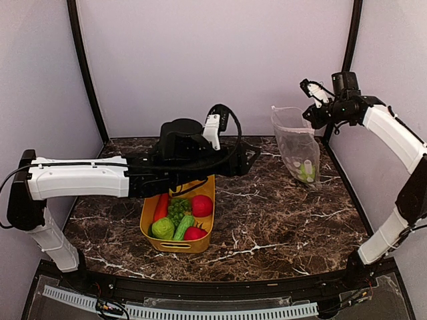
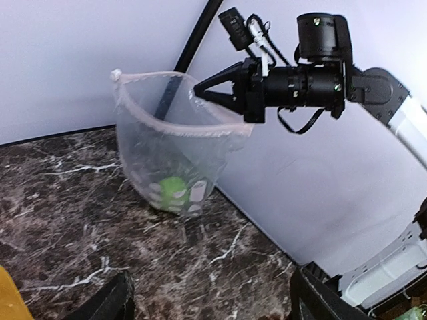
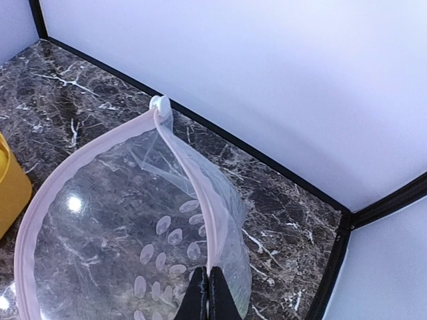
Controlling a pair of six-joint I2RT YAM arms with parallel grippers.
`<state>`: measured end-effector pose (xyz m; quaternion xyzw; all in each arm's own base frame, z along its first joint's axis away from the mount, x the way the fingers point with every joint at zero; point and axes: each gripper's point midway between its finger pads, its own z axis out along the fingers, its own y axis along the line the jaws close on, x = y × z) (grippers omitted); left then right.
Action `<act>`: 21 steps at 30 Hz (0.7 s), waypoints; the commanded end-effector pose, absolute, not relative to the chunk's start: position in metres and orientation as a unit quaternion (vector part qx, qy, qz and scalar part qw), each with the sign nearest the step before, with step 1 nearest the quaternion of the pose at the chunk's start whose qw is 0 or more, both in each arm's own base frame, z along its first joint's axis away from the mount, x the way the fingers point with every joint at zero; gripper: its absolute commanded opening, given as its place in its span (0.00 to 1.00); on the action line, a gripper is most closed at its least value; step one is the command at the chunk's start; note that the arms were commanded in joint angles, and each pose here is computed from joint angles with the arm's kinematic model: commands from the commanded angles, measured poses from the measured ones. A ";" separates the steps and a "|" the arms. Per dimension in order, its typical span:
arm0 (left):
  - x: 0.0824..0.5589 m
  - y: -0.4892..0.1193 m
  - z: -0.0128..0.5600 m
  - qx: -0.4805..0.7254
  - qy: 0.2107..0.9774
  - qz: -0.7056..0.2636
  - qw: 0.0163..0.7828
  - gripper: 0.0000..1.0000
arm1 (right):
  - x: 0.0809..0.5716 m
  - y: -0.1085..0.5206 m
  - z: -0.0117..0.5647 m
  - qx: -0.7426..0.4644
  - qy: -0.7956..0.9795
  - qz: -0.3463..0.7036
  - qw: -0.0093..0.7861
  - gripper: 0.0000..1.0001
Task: Place the food in the zip-top bag and seal the zipper
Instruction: Place the fake fruit in the zipper food storage bag, then pick up the fake vegetable from the bin.
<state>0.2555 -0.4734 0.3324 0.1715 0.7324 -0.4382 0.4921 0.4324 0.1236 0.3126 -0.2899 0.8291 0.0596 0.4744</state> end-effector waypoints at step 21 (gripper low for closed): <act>0.220 -0.277 0.165 0.176 0.893 -0.133 0.393 0.86 | 0.323 0.225 0.263 -0.418 0.769 0.197 0.442 0.00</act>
